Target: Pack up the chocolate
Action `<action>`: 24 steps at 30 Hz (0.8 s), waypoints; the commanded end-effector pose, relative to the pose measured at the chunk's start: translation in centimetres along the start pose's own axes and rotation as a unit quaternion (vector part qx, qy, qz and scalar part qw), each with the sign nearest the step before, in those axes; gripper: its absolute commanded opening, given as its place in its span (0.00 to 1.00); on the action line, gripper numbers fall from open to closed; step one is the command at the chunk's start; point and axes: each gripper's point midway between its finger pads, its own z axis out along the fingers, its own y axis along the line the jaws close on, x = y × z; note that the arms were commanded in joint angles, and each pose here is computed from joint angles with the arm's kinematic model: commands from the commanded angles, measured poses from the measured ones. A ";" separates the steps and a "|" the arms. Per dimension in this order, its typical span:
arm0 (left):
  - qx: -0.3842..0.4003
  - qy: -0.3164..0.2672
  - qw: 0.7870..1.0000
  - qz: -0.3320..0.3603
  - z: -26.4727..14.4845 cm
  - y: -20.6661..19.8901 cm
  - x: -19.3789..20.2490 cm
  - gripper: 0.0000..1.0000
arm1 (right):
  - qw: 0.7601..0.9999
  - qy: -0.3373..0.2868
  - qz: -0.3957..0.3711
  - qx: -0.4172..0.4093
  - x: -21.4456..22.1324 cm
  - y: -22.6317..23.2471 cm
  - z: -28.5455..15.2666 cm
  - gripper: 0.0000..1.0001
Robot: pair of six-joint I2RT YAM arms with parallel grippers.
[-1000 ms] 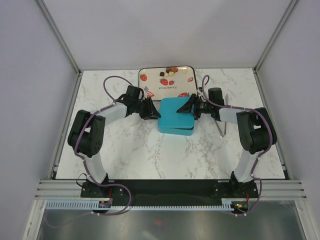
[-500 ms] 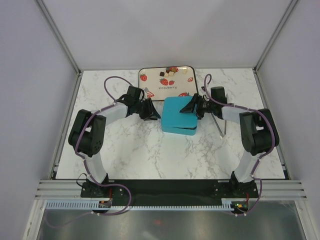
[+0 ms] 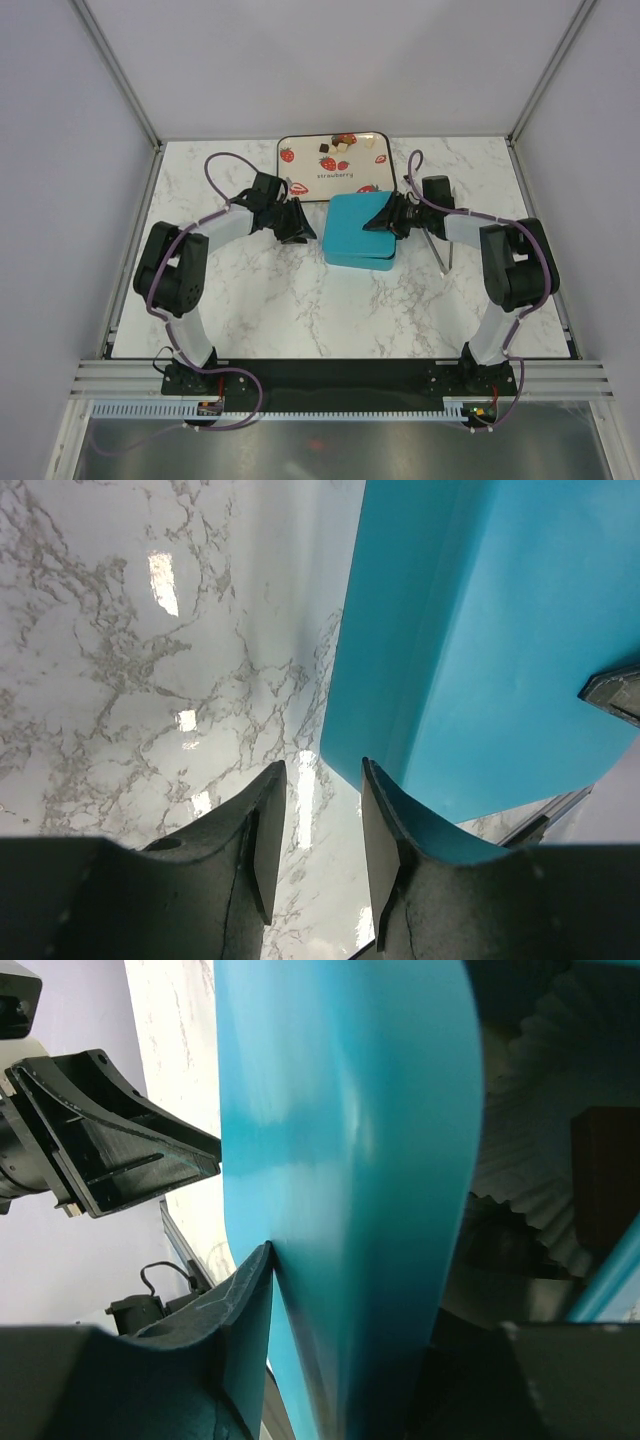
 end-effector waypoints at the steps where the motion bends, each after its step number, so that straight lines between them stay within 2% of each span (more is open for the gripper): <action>1: 0.015 -0.034 0.999 0.022 -1.6 -1.9 -1.8 0.44 | 0.999 -0.010 -0.029 0.032 0.4 -1.8 -0.5 0.39; 8: -0.010 -0.064 0.998 0.013 -3.3 -1.1 -1.8 0.44 | 1.000 0.001 -0.025 0.014 1.9 -1.8 0.2 0.31; 24: -0.061 -0.094 0.994 0.011 -6.4 1.2 -0.8 0.45 | 0.996 0.054 -0.049 -0.045 7.1 3.4 4.5 0.28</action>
